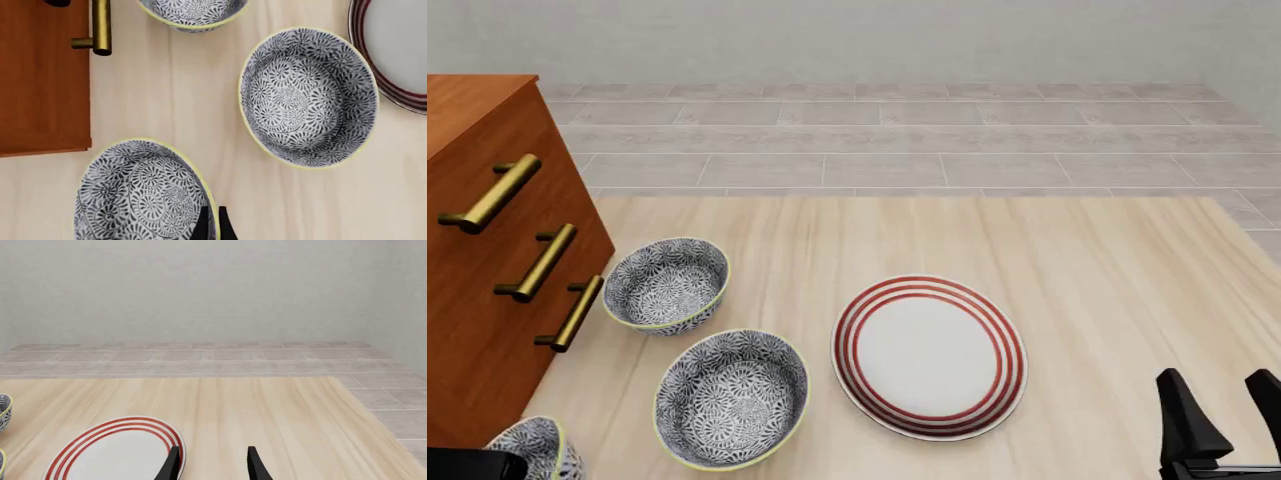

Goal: Put the bowl at the front on the plate.

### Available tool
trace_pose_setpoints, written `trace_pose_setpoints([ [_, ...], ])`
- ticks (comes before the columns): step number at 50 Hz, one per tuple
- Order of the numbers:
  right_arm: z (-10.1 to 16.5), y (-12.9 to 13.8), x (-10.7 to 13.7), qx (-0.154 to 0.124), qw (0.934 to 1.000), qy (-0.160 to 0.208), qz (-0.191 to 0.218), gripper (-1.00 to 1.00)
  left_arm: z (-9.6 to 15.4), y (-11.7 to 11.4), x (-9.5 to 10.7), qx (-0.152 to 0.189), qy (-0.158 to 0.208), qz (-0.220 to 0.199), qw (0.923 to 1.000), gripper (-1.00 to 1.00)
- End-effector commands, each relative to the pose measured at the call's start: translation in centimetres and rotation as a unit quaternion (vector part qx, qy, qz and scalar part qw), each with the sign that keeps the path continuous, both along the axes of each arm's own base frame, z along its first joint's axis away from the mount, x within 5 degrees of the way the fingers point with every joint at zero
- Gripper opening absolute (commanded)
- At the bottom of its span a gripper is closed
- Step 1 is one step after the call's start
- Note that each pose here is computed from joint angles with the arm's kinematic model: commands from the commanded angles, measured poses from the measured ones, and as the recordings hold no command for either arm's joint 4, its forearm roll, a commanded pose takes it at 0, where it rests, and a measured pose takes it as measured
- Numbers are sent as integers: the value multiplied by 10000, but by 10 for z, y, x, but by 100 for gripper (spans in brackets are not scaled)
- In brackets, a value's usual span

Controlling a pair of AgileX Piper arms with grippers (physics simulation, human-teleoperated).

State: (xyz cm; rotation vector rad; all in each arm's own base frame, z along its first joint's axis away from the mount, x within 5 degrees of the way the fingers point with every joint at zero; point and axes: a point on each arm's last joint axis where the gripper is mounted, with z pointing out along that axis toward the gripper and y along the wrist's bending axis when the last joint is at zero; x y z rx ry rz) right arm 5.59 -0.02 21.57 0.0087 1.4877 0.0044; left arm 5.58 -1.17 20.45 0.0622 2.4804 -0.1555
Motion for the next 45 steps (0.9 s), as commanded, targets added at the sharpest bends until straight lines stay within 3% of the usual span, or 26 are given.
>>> trace_pose_setpoints([
  [1,0,0,0,-1,10000,0,-1,100,14,-1,-3,-10,-171,-149,9997,-100],
  [45,0,0,0,-1,10000,1,0,100,57,-7,7,-23,-762,-584,9954,-100],
])
